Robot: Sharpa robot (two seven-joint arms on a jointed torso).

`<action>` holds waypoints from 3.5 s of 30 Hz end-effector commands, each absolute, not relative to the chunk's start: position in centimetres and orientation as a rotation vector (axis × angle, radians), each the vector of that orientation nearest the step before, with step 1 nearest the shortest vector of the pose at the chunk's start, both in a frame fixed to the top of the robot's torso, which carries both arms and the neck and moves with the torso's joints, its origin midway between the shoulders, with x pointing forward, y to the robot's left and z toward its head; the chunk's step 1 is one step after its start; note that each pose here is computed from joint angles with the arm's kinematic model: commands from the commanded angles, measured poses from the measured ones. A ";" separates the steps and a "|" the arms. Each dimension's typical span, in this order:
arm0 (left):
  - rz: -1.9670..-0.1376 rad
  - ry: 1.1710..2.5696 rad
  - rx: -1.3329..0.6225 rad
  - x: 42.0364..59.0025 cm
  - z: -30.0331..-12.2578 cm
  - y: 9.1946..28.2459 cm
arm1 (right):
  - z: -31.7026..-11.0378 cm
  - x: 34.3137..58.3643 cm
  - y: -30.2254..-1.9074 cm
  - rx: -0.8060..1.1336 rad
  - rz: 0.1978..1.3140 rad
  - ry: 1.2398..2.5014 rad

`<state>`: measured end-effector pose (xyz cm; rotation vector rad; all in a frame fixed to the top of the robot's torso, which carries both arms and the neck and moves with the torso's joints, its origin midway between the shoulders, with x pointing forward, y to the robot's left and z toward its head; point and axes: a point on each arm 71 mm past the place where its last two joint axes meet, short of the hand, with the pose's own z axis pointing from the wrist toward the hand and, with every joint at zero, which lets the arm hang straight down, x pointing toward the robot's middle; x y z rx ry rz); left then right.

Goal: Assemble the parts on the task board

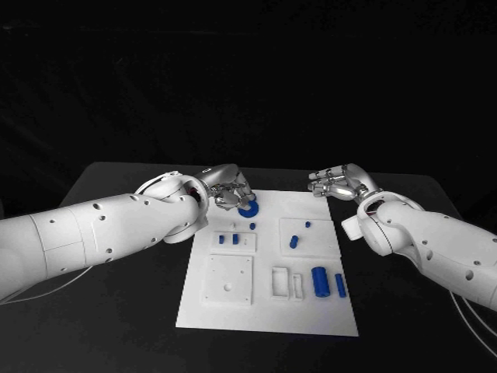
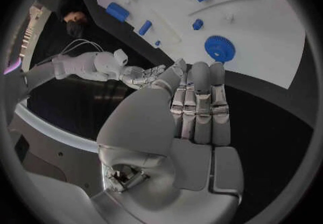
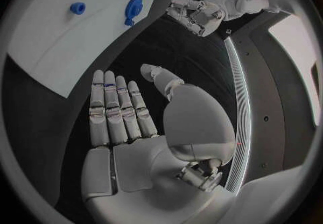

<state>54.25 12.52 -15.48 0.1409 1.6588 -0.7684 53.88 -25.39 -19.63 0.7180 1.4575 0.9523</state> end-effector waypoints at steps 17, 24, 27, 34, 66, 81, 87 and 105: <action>-0.688 1.660 0.475 54.1 -18.3 10.1 | -19.4 53.7 -24.5 0.701 0.985 1.454; -0.682 1.685 0.489 54.2 -19.2 10.0 | -19.3 53.6 -24.1 0.699 0.994 1.455; -0.683 1.687 0.490 54.2 -19.4 9.9 | -19.2 53.6 -24.0 0.697 0.999 1.456; -0.680 1.689 0.489 54.3 -19.7 10.0 | -19.2 53.5 -23.8 0.695 1.005 1.457; -0.663 1.721 0.493 54.6 -21.4 9.8 | -19.0 53.4 -23.2 0.688 1.020 1.459; -0.640 1.768 0.493 54.7 -22.1 9.8 | -19.0 53.4 -23.2 0.688 1.021 1.459; -0.627 1.791 0.488 54.7 -22.3 9.9 | -19.0 53.4 -23.1 0.688 1.021 1.460; -0.645 1.778 0.443 54.8 -22.2 10.3 | -19.0 53.4 -23.1 0.687 1.023 1.458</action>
